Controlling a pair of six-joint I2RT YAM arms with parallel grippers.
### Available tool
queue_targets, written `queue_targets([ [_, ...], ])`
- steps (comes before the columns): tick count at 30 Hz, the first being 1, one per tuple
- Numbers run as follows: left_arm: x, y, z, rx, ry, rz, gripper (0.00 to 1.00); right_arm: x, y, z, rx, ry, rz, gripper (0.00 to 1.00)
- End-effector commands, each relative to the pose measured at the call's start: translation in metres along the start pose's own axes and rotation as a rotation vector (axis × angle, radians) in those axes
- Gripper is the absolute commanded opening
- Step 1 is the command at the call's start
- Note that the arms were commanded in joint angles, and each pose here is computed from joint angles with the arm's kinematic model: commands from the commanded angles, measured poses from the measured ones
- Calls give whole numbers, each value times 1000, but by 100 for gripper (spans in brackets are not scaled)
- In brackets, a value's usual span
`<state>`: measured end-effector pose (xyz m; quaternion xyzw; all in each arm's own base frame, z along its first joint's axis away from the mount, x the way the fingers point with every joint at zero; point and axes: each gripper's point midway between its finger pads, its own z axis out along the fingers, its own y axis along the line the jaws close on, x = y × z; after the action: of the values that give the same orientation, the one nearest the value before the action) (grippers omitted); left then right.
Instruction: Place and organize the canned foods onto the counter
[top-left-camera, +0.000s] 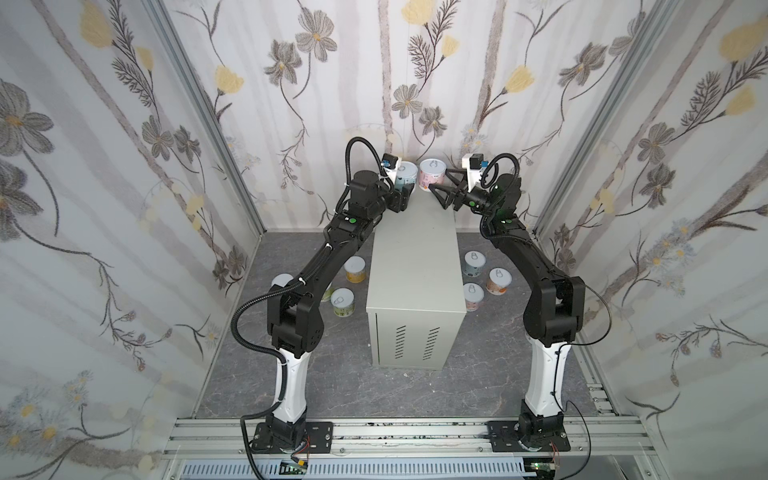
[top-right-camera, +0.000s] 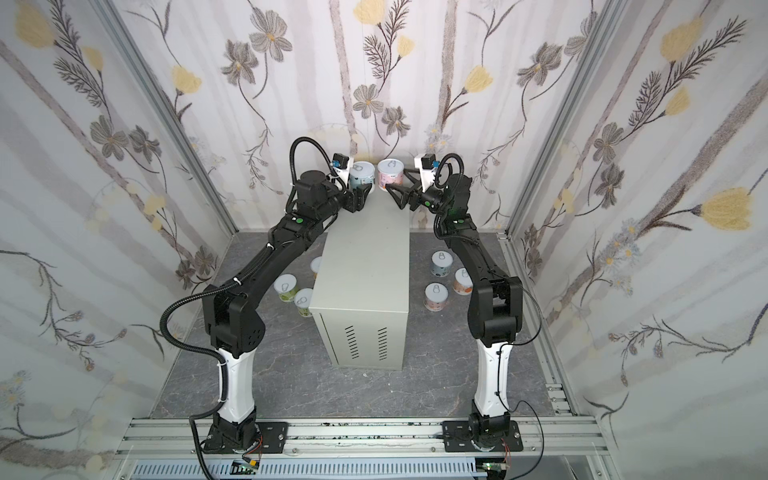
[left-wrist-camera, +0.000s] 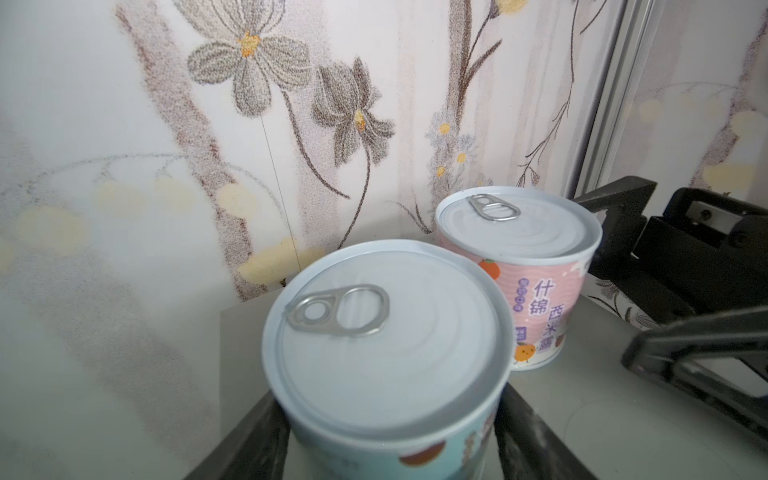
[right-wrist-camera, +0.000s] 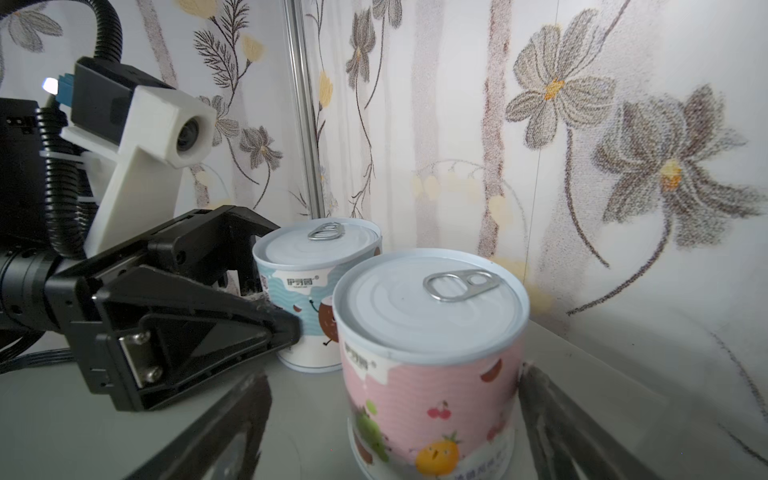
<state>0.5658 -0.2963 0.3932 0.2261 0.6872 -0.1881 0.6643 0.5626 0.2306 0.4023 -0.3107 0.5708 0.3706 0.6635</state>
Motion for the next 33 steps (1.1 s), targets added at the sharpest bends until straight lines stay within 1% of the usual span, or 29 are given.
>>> queue_targets([
  [1, 17, -1, 5, 12, 47, 27, 73, 4, 1, 1, -15, 8, -13, 92],
  [19, 20, -3, 12, 27, 37, 16, 74, 13, 0, 2, -21, 28, -4, 89],
  [23, 21, 0, 13, 16, 38, 18, 74, 15, 0, 2, -25, 30, -2, 87],
  [33, 19, 2, 14, 8, 32, 17, 74, 18, 1, 2, -28, 40, 6, 87],
])
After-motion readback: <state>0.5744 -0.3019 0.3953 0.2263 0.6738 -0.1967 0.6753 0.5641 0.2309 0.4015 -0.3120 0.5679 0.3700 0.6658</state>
